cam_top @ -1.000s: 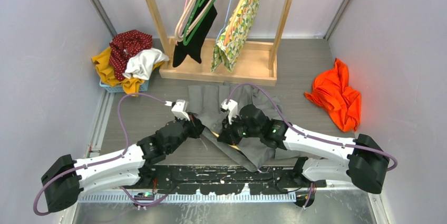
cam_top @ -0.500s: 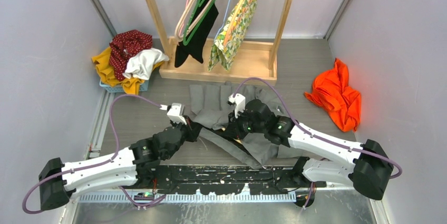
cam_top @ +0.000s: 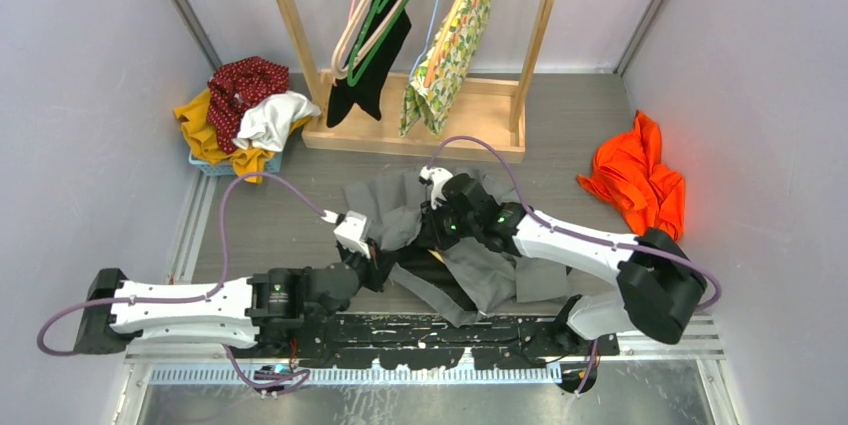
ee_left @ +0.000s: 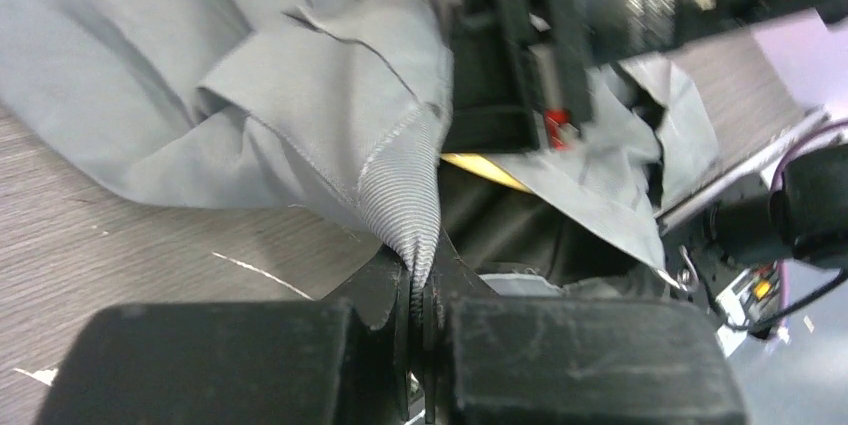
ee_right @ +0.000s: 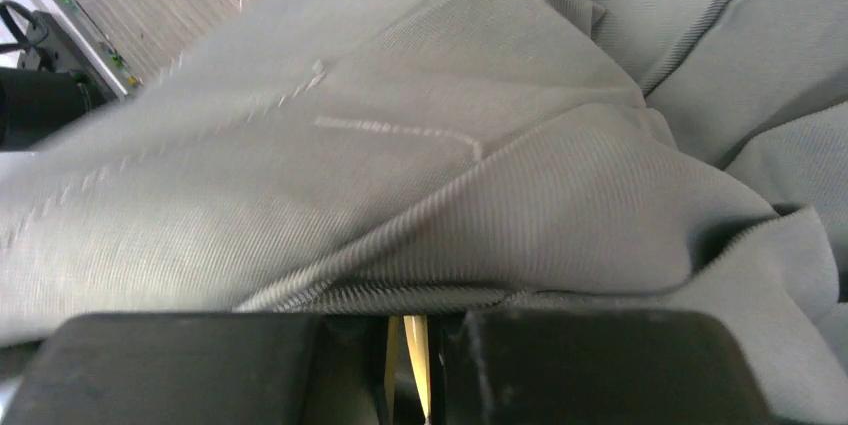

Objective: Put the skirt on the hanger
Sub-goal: Hang the skirt on the hanger.

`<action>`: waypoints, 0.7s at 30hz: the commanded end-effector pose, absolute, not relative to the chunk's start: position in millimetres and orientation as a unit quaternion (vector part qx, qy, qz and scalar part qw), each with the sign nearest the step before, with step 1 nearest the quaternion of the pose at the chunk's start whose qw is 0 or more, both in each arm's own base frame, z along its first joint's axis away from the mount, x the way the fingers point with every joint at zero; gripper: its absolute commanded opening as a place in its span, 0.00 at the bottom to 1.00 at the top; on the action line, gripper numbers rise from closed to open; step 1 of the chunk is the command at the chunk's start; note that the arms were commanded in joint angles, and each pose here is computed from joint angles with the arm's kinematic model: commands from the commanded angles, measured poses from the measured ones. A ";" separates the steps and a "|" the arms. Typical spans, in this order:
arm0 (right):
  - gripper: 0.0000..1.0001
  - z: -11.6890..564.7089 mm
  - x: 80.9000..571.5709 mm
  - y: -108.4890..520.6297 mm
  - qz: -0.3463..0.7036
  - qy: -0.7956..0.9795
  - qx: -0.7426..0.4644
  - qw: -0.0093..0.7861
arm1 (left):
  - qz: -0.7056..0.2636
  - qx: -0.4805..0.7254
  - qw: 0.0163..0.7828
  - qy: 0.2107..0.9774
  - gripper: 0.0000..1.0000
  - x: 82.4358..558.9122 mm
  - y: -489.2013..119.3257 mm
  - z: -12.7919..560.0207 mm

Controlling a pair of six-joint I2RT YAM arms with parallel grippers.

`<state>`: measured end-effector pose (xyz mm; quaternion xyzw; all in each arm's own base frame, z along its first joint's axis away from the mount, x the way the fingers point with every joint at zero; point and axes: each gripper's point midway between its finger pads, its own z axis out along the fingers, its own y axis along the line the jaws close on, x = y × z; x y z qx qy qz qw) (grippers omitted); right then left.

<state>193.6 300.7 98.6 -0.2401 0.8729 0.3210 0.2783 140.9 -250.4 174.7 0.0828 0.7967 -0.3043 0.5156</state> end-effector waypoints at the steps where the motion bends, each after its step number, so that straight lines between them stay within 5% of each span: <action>1: 0.01 93.6 239.7 293.1 0.254 0.894 -0.185 0.321 | -0.324 0.066 0.545 0.770 0.00 126.4 -269.5 218.7; 10: 0.01 122.8 270.6 345.0 0.322 0.858 -0.184 0.356 | -0.341 0.067 0.511 0.786 0.00 92.0 -290.6 184.0; 21: 0.04 119.5 263.1 421.3 0.438 0.819 -0.235 0.288 | -0.309 0.000 0.504 0.807 0.00 102.9 -258.0 133.6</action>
